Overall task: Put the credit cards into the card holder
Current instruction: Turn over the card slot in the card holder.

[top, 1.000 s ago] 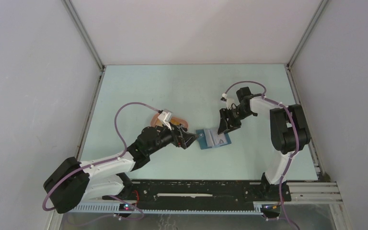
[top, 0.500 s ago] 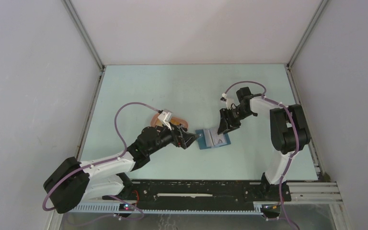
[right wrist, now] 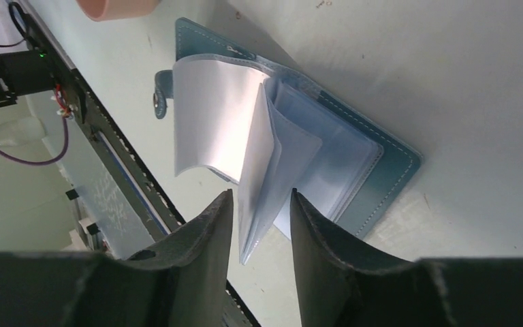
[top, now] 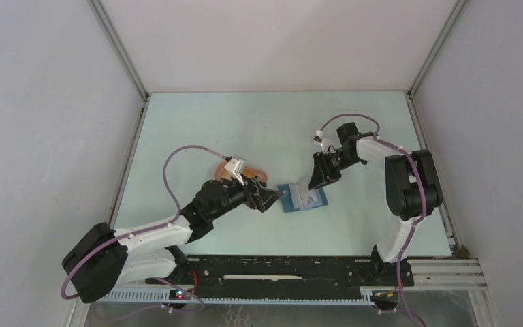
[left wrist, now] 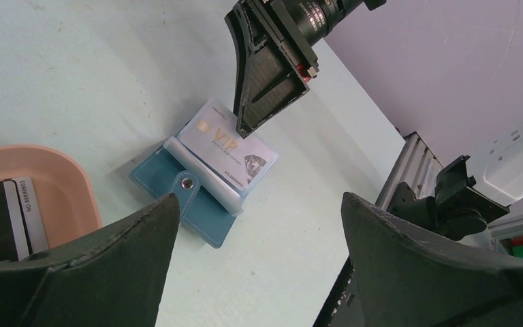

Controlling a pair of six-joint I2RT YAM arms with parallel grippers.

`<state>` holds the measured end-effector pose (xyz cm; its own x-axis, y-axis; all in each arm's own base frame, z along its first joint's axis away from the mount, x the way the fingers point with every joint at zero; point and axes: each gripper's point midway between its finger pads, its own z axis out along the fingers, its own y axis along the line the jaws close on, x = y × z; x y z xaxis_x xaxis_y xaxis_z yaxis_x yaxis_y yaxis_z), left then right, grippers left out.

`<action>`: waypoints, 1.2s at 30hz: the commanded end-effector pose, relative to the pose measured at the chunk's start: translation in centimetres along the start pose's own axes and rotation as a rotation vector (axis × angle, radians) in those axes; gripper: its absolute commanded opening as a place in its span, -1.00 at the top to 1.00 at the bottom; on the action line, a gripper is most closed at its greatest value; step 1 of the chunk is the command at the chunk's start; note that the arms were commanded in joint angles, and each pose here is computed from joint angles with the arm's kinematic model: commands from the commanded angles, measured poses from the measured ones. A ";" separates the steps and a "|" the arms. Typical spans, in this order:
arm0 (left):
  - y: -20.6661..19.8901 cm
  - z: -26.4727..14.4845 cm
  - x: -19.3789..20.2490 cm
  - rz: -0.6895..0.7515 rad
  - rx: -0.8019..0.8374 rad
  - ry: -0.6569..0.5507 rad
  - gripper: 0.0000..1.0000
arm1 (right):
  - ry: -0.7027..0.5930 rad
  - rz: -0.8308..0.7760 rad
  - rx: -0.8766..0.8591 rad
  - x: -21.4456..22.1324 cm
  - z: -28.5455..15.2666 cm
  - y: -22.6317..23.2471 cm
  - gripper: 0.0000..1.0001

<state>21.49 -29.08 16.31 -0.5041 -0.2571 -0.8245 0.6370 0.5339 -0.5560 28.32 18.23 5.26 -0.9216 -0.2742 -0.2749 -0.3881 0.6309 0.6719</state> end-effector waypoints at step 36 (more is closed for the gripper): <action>-0.1 0.4 0.9 -0.038 0.030 0.010 -0.84 | -0.017 0.047 -0.088 -1.1 -0.6 1.0 0.23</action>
<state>21.41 -29.69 15.71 -0.5323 -0.2567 -0.8067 0.6314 0.5144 -0.5803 28.14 18.74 5.96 -0.9372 -0.2437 -0.2494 -0.3467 0.5750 0.7411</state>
